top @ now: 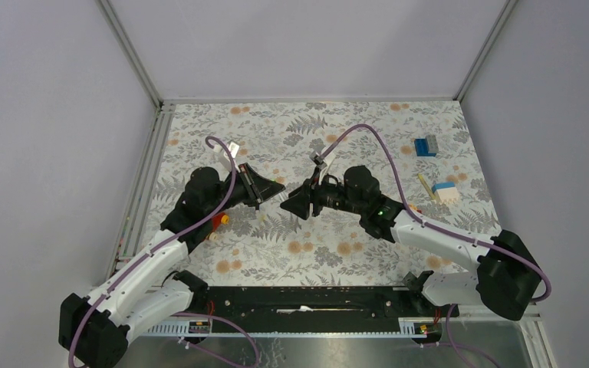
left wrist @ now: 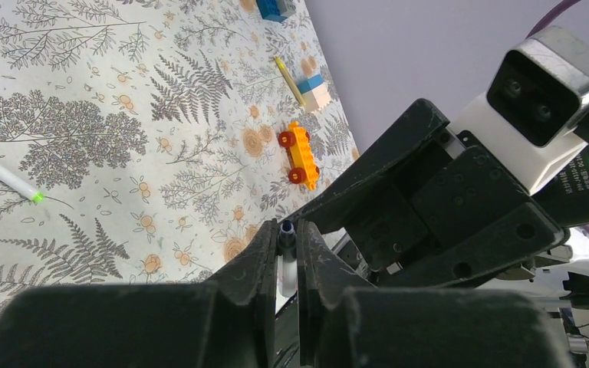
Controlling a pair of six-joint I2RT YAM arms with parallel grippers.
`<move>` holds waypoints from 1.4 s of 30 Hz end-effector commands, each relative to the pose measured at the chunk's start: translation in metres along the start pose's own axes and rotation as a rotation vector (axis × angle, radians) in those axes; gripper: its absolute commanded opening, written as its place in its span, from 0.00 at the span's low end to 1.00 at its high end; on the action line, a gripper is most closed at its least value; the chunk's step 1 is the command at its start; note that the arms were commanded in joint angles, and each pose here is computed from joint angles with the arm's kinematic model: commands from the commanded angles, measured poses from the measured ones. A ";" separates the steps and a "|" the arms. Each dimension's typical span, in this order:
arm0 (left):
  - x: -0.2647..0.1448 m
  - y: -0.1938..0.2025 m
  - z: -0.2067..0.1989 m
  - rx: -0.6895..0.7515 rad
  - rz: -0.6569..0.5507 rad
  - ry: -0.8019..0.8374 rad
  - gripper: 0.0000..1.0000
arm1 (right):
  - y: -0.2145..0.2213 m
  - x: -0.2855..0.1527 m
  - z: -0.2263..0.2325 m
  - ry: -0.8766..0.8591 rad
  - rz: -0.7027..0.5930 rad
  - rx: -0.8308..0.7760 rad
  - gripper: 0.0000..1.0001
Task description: Insert the pens into the pen caps
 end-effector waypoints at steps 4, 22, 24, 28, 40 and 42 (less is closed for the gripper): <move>-0.003 -0.006 -0.006 0.000 -0.060 0.033 0.00 | -0.017 0.008 0.010 -0.060 -0.035 -0.031 0.49; 0.000 -0.003 -0.001 -0.028 -0.069 0.030 0.00 | -0.018 0.012 0.008 -0.054 -0.040 -0.025 0.41; 0.000 -0.003 -0.001 -0.032 -0.071 0.032 0.00 | -0.016 0.012 0.007 -0.052 -0.036 -0.023 0.41; 0.000 -0.004 -0.001 -0.036 -0.076 0.032 0.00 | -0.015 0.013 0.006 -0.051 -0.029 -0.022 0.41; -0.001 -0.003 -0.001 -0.044 -0.081 0.031 0.00 | -0.013 0.014 0.005 -0.049 -0.027 -0.021 0.36; -0.001 -0.004 -0.001 -0.044 -0.083 0.033 0.00 | -0.013 0.014 0.005 -0.050 -0.027 -0.020 0.36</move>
Point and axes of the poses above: each gripper's point midway between its finger pads, its own x axis out along the fingers, its own z axis along the line the jaws close on, y = z × x, the point moved 7 cm from there along -x, back along the fingers
